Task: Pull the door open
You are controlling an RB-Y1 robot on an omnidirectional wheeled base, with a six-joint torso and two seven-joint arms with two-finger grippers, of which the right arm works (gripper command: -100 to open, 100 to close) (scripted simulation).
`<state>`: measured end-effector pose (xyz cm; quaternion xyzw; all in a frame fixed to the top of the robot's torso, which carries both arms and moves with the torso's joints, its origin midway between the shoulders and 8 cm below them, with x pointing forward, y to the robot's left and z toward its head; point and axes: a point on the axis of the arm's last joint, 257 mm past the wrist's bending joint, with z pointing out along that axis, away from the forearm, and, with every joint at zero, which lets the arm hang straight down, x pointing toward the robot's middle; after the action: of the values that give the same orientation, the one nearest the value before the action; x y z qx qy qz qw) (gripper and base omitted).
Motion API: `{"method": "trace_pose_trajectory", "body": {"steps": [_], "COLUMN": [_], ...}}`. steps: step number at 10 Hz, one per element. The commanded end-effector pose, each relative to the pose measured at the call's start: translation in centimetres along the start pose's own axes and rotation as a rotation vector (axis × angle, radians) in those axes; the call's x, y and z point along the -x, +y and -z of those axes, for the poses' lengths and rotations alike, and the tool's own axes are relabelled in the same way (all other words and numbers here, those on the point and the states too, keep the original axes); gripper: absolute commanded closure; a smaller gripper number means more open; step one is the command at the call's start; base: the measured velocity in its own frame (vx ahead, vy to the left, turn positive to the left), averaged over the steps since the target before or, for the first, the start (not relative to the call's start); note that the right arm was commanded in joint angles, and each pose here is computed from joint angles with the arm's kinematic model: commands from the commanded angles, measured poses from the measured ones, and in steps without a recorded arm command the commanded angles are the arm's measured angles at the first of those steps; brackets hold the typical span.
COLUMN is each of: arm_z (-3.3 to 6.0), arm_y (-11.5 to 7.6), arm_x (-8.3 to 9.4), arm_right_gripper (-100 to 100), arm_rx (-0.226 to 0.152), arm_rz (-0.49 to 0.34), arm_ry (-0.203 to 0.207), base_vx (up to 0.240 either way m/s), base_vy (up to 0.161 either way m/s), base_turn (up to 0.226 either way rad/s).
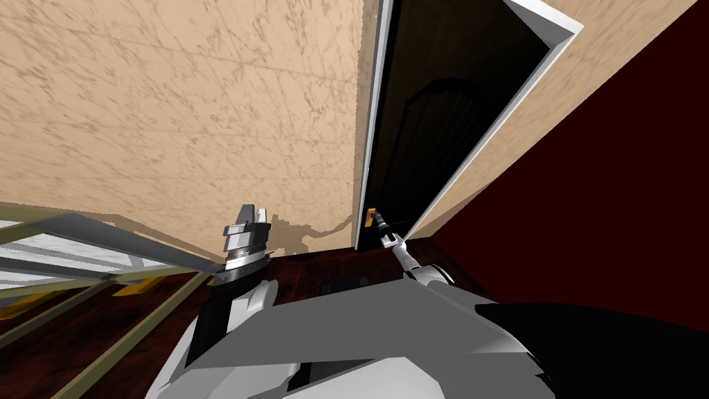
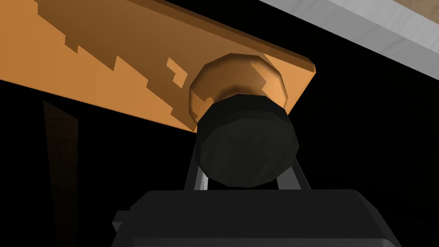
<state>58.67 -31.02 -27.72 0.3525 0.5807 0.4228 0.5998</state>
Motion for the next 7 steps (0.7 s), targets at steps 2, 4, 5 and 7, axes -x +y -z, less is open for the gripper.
{"method": "trace_pose_trajectory", "body": {"steps": [2, 4, 5, 7], "arm_z": [-0.3, -0.44, -0.44, -0.51], "arm_y": [0.42, 0.33, 0.33, 0.28], "arm_x": [-0.8, -0.45, -0.45, -0.28], "arm_right_gripper": [100, 100, 100, 100], "arm_rx": [0.005, 0.002, 0.002, 0.001], "arm_rz": [-0.111, -0.226, -0.245, -0.312], "arm_ry": [-0.003, -0.023, -0.023, -0.033], "base_vx": [-0.069, -0.075, -0.06, -0.062], "base_vy": [-0.053, -0.059, -0.053, -0.037], "base_turn": [0.09, 0.145, 0.038, 0.063]}}
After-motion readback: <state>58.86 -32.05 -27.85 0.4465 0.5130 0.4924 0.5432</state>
